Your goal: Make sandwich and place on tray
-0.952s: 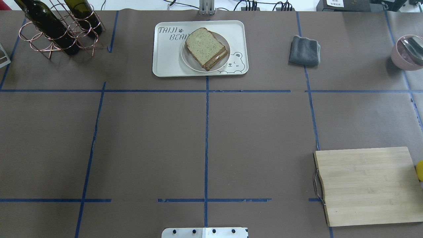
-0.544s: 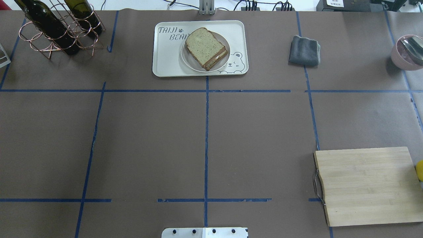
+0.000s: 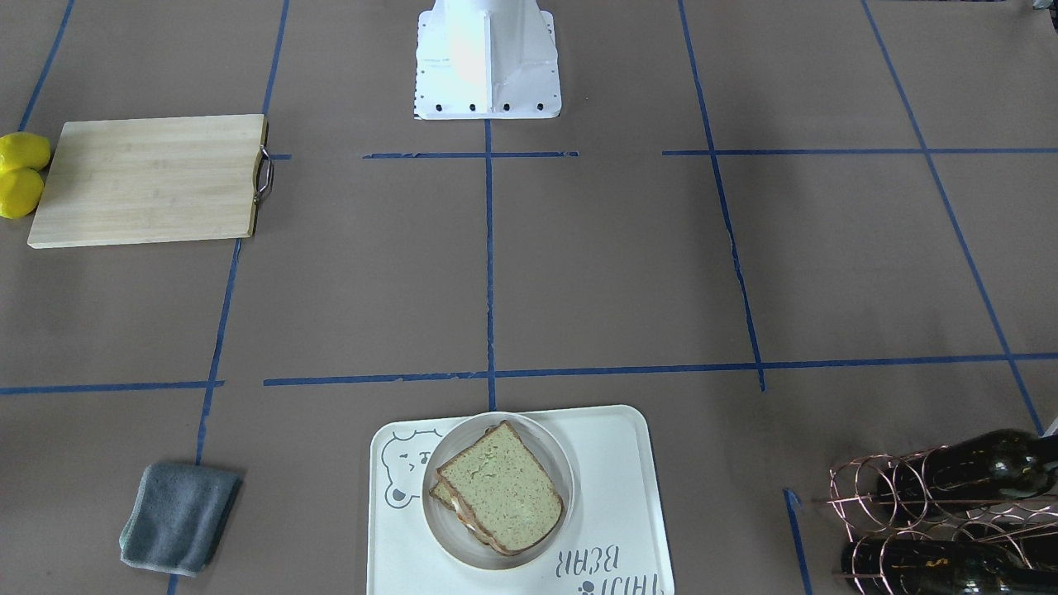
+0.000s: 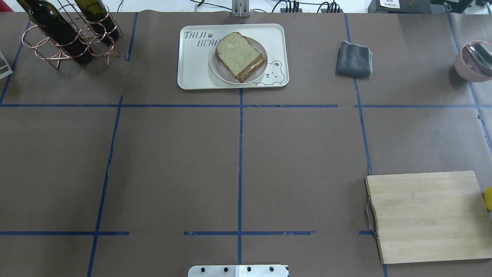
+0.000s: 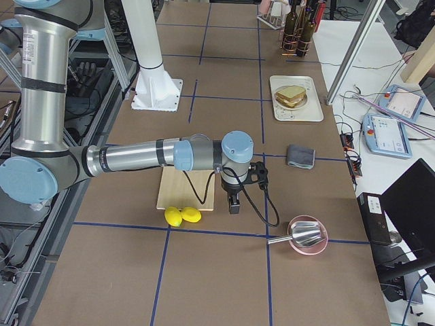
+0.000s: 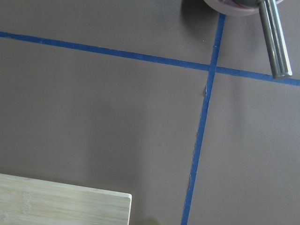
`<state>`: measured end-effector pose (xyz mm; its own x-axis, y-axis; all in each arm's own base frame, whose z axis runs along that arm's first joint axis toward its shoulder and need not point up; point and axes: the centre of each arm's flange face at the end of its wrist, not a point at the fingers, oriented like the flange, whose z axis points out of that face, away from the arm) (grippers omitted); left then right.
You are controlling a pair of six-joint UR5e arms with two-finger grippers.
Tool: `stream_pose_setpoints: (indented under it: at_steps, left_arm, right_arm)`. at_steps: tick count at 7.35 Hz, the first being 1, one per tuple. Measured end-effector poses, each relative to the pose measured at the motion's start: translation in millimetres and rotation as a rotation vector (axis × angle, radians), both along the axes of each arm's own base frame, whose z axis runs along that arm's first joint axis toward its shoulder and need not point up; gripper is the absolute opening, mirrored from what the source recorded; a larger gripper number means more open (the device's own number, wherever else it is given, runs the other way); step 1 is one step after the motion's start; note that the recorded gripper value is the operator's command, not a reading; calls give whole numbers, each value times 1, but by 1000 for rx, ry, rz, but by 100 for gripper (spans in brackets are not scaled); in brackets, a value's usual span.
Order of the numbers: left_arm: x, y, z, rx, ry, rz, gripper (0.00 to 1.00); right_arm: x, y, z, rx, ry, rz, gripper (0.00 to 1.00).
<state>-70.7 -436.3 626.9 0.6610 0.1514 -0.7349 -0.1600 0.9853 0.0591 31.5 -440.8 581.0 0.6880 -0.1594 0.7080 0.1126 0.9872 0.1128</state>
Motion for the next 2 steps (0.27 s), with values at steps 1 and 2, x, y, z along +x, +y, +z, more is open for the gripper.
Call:
stream_pose_setpoints:
  at_steps: [1, 2]
  left_arm:
    - [0, -2, 2, -3, 0, 0, 100]
    - [0, -3, 2, -5, 1, 0, 100]
  right_arm:
    - [0, -1, -1, 2, 0, 0, 100]
    - [0, -1, -1, 2, 0, 0, 100]
